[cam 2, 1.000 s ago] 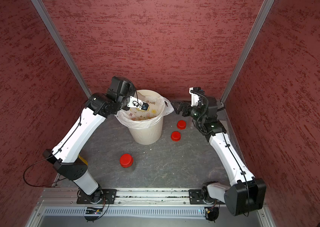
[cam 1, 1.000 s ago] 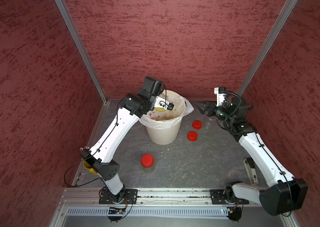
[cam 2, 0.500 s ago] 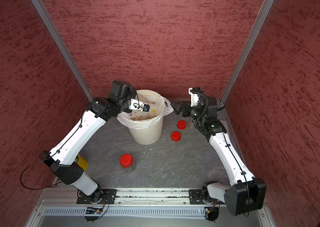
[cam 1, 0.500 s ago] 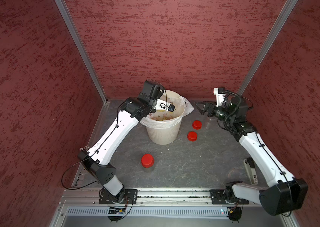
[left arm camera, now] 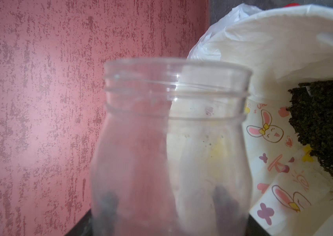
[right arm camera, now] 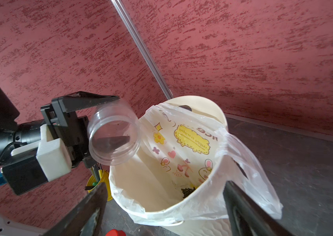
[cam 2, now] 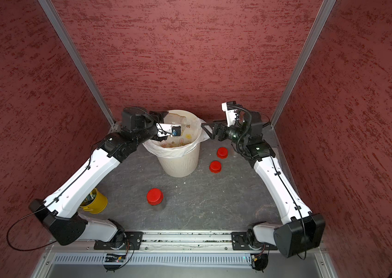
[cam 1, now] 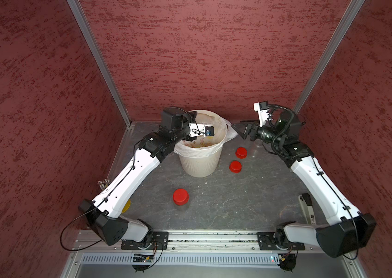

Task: Empty moldy tea leaves from jars
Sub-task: Pour the moldy tea leaves from the jar into the trash bin, then place the jar at the center of the board.

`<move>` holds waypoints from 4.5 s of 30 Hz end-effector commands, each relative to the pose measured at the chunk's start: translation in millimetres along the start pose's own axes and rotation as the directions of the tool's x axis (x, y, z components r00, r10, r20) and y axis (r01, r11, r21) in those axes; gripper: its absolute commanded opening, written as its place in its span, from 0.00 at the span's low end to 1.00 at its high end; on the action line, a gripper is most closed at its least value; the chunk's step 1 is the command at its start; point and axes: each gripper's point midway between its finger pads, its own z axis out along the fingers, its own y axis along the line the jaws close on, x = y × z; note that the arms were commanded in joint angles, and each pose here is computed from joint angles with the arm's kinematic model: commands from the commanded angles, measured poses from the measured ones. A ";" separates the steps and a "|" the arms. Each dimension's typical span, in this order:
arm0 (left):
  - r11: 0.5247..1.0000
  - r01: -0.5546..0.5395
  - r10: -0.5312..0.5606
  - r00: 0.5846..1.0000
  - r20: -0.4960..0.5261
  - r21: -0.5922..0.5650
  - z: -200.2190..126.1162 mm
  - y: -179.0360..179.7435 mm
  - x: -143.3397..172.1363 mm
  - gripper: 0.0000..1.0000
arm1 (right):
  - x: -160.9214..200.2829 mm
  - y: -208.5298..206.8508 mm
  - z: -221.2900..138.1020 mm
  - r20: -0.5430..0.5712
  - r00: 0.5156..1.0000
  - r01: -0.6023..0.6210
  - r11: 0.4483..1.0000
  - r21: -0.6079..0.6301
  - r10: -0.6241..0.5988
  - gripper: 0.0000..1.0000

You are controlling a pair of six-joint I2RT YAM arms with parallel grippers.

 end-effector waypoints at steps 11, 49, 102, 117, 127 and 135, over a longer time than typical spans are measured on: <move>0.996 0.074 -0.069 0.992 0.104 -0.051 -2.5 13.0 -15.4 0.70 | -13.2 27.7 26.8 0.008 0.999 0.034 0.992 -0.125 -0.034 0.78; 0.997 0.075 -0.070 0.988 0.141 -0.033 -7.8 10.2 -26.2 0.71 | -7.5 42.6 69.6 -0.028 0.999 0.036 0.978 -0.207 -0.043 0.54; 0.995 0.082 -0.075 0.990 0.118 -0.060 -0.5 10.9 -19.7 0.81 | 2.4 83.6 74.4 -0.088 0.994 0.028 0.938 -0.346 -0.062 0.00; 0.985 0.142 -0.133 0.986 0.098 -0.098 -5.4 17.8 -3.1 1.00 | -11.8 73.7 55.6 -0.060 0.996 0.046 0.973 -0.228 -0.062 0.00; 0.947 0.258 -0.233 0.962 0.143 -0.190 -25.0 29.9 12.6 1.00 | -41.5 53.5 8.0 -0.019 0.995 0.092 0.994 -0.059 -0.093 0.00; 0.850 0.436 -0.364 0.891 0.271 -0.294 -46.4 52.3 11.9 1.00 | -42.3 23.4 -28.8 -0.126 0.990 0.085 0.983 0.166 -0.064 0.00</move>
